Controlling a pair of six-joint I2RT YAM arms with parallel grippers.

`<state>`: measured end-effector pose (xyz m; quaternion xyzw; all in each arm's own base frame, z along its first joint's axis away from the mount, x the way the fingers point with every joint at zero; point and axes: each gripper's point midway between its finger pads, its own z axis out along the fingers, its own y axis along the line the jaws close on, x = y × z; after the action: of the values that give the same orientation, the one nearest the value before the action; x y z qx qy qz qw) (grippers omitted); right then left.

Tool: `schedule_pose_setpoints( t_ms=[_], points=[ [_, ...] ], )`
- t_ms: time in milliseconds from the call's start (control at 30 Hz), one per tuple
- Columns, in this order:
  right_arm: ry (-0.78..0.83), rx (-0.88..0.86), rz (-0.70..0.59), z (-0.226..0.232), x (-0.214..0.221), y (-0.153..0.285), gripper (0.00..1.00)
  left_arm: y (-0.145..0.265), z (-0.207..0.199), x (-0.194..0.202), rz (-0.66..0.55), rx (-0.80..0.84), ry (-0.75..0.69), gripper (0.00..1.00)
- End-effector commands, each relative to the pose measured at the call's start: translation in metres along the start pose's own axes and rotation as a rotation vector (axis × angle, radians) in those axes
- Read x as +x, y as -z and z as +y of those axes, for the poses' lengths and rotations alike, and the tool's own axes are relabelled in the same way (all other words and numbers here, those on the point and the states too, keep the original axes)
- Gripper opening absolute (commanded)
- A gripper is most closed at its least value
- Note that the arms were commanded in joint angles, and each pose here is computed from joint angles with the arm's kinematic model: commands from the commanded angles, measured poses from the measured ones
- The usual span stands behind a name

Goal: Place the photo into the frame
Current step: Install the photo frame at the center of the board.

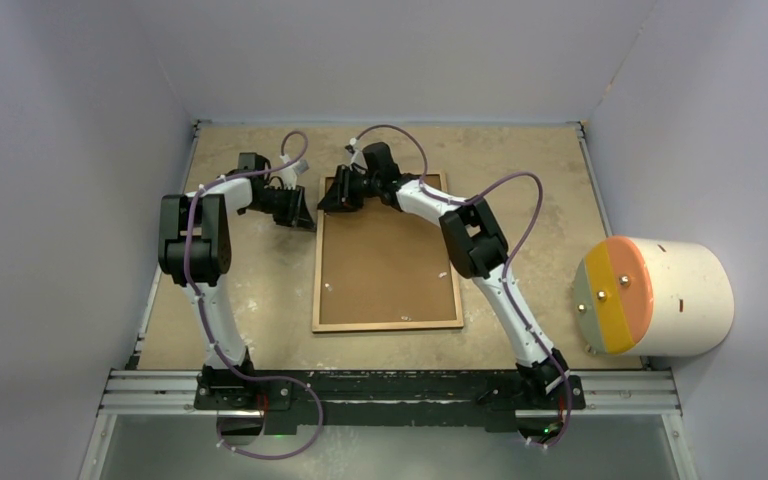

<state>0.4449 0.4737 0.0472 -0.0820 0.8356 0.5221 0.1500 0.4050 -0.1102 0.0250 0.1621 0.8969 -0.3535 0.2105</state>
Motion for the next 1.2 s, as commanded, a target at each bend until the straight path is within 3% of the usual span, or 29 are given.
schedule_pose_setpoints(
  t_ms=[0,233,367,533,767,933,1167],
  points=[
    [0.021,-0.042,0.077,0.012,0.016,-0.003,0.36,-0.004,0.004,-0.001,0.016,-0.013,-0.033,0.20],
    [0.082,-0.053,0.022,0.035,-0.005,0.007,0.35,0.001,0.004,-0.004,0.010,-0.020,-0.040,0.20],
    [0.202,-0.004,-0.142,0.072,-0.041,0.036,0.56,0.018,0.002,-0.011,-0.010,-0.013,-0.032,0.21],
    [0.227,0.045,-0.234,0.096,-0.047,0.072,0.67,0.039,-0.010,-0.008,-0.020,0.009,-0.033,0.29],
    [0.146,0.045,-0.114,0.072,0.042,0.095,0.62,0.044,-0.041,0.028,0.010,0.094,-0.005,0.46],
    [0.158,0.031,-0.023,0.071,0.097,0.096,0.57,0.038,-0.048,0.051,0.046,0.119,0.015,0.47],
    [0.175,0.018,0.052,0.081,0.132,0.082,0.50,0.035,-0.050,0.064,0.060,0.133,0.031,0.39]
  ],
)
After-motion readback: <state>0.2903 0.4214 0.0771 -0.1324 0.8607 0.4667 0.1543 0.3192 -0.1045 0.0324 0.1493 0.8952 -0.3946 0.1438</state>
